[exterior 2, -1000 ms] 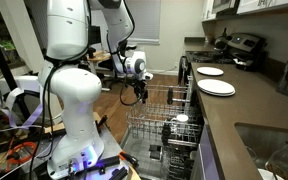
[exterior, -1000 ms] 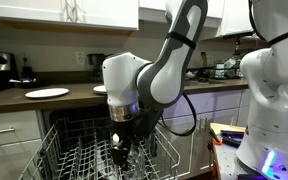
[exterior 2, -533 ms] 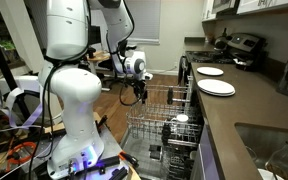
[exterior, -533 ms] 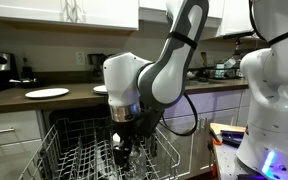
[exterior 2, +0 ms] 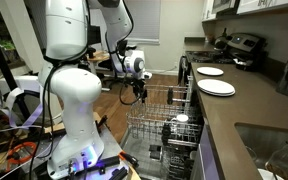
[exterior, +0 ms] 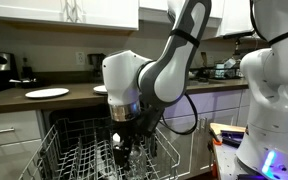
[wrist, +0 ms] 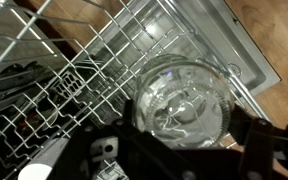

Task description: Move the glass jar to the left

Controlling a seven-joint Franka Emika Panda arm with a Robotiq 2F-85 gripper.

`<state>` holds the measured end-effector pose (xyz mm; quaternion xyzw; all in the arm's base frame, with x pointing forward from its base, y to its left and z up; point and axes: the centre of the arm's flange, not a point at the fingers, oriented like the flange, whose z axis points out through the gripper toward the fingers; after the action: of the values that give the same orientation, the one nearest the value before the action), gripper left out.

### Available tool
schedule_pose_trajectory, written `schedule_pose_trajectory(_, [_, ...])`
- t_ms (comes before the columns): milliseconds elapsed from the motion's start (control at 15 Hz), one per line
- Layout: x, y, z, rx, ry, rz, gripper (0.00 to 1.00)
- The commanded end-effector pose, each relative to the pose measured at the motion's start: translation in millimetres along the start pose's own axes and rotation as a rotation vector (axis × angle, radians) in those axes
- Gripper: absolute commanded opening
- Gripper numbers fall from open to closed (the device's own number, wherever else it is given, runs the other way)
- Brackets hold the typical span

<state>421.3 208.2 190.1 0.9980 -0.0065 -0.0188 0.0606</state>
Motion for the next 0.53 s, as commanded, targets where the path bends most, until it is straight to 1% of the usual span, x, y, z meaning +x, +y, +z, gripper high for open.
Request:
schedule_pose_trajectory(0, [-7, -2, -25, -0.046, 0.010, 0.011, 0.61])
schedule_pose_trajectory(200, [-8, 0, -35, -0.065, 0.023, 0.007, 0.61])
schedule_pose_trajectory(467, [-3, 6, -44, -0.077, 0.075, -0.009, 0.61])
